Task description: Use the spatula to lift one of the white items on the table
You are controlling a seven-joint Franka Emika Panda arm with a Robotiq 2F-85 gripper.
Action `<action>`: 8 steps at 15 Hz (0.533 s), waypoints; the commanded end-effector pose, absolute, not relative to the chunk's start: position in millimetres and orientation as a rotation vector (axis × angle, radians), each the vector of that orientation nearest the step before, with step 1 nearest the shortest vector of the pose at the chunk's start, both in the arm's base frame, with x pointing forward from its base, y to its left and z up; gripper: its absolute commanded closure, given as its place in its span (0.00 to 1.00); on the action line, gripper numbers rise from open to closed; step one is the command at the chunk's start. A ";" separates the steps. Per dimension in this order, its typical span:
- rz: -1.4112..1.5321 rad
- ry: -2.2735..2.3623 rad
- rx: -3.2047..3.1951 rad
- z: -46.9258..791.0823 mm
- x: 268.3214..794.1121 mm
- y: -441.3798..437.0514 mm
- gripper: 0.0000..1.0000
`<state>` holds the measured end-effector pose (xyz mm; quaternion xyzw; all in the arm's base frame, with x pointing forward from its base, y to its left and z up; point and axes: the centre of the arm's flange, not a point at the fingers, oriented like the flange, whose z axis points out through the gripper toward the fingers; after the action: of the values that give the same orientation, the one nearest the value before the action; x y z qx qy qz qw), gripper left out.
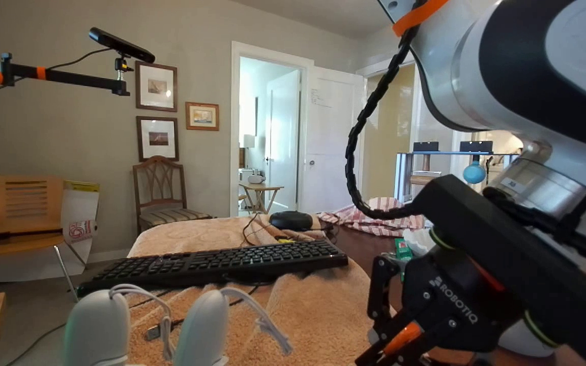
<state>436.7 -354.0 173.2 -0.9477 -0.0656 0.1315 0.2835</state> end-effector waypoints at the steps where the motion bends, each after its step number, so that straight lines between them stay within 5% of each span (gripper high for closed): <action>1: 0.379 -0.129 -2.495 160.6 429.7 -362.3 0.98; 8: 0.344 -0.064 -2.487 153.8 417.7 -372.8 0.98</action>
<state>418.5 -367.2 160.7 -0.9433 -0.0394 0.1351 0.3008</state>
